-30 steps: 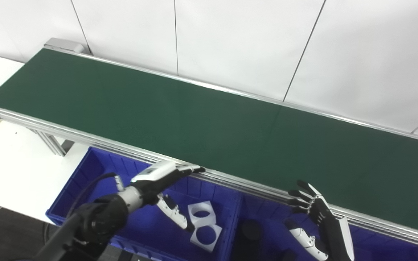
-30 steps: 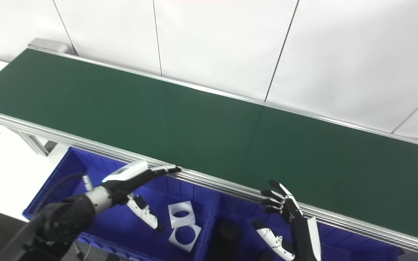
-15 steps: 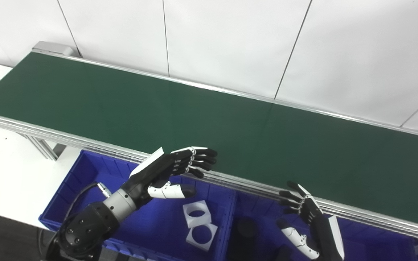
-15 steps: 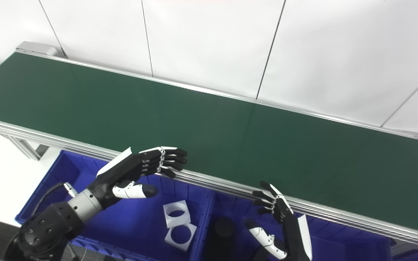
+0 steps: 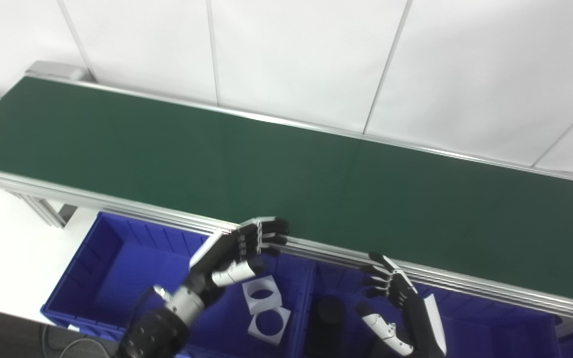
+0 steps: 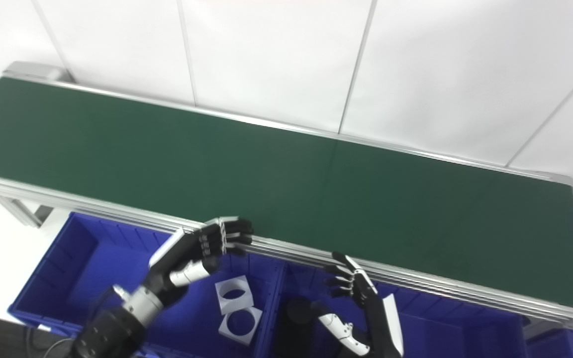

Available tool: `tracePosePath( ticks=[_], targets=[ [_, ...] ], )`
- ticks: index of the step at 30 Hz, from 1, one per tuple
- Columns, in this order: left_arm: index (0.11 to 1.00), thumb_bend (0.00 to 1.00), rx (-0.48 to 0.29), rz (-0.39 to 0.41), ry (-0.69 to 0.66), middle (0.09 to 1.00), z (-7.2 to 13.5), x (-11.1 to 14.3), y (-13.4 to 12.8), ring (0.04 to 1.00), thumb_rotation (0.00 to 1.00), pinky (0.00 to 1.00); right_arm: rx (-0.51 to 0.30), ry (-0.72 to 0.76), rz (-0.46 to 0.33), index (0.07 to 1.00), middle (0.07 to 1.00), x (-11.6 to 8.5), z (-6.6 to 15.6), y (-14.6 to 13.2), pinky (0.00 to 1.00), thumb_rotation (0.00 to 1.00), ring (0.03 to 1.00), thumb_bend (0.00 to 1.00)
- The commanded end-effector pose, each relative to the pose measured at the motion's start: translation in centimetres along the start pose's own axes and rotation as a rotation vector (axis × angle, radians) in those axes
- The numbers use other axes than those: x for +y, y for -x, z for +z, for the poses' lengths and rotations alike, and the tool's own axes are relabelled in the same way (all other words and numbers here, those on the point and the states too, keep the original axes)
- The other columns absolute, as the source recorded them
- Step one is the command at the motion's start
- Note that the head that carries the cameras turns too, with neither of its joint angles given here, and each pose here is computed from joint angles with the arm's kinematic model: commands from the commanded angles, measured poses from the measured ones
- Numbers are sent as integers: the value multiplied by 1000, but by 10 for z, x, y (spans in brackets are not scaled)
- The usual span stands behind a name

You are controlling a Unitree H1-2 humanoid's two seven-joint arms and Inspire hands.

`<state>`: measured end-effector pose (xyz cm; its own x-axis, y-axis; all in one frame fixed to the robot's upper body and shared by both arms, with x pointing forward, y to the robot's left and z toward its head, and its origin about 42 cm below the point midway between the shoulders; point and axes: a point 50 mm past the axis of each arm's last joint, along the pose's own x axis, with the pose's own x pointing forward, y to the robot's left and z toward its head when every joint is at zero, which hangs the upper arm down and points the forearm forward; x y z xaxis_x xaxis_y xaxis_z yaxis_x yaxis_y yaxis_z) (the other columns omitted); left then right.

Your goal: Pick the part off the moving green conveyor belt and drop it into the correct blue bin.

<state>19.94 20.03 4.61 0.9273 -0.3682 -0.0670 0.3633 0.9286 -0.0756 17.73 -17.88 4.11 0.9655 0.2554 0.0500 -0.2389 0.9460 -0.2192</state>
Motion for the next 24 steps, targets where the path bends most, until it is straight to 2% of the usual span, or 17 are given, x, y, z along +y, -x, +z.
tracePosePath(
  ticks=[1,16,24],
  targets=[
    [789,964,-95,-7,-21,816,11,2,-2,799,632,739,-84,-14,-22,835,747,6,10,-3,595,585,674,650],
    [775,933,-80,-39,27,805,1,16,2,794,573,729,-75,-31,-25,836,765,33,6,-17,630,610,702,647],
    [765,965,-55,-29,38,809,0,27,3,806,547,759,-75,-24,-21,841,767,44,5,-27,626,638,708,666]
  ],
)
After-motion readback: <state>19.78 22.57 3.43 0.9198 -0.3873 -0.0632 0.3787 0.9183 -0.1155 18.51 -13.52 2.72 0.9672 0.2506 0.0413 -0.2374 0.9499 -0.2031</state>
